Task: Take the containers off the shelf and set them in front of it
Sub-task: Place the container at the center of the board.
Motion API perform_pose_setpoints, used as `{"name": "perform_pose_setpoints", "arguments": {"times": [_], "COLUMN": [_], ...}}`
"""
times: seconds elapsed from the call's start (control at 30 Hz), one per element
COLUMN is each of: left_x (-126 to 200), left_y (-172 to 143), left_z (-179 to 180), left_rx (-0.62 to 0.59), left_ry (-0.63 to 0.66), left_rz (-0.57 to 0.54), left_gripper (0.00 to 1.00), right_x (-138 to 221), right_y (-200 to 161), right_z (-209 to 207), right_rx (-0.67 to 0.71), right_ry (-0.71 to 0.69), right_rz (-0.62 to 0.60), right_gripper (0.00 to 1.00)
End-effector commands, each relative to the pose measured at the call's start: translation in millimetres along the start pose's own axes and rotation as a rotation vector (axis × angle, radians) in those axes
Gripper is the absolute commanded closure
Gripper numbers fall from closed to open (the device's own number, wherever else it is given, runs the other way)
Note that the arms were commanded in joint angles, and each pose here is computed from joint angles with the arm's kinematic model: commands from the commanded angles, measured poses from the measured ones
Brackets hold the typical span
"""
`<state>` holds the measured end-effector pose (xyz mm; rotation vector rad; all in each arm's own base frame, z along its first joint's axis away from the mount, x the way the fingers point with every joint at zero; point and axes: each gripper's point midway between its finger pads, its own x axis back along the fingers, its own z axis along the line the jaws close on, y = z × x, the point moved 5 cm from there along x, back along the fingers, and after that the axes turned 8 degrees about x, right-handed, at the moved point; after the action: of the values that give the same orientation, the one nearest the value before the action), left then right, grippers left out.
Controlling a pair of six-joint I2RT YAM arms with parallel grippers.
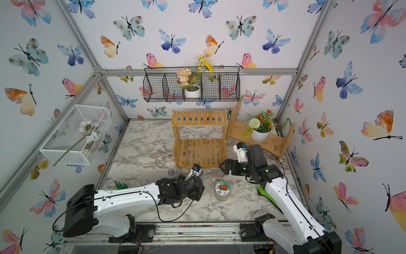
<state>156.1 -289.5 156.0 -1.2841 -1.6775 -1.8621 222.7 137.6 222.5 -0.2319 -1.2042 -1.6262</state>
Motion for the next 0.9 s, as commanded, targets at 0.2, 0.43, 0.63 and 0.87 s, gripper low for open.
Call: {"name": "perform_pose_setpoints", "arguments": {"times": [0.2,0.43,0.63,0.87], "left_x": [-17,-27,-27,-25], "left_y": [-8,-14,-12,-10], "left_z": [-1,0,0,0], "left_rx": [-0.015,-0.016,-0.011,-0.015], "left_ry": [0.023,0.045,0.048,0.056], "left_rz": [-0.007,0.010,0.000,-0.003], "left_gripper": [0.29,0.27,0.17,0.01], "right_x": [5,7,7,6], "right_y": [-10,-10,-12,-13], "right_z": [-1,0,0,0], "right_rx": [-0.005,0.000,-0.001,0.001], "right_ry": [-0.007,-0.007,-0.005,-0.003], "right_rz": [0.019,0.020,0.024,0.028], "right_gripper": [0.02,0.02,0.02,0.02]}}
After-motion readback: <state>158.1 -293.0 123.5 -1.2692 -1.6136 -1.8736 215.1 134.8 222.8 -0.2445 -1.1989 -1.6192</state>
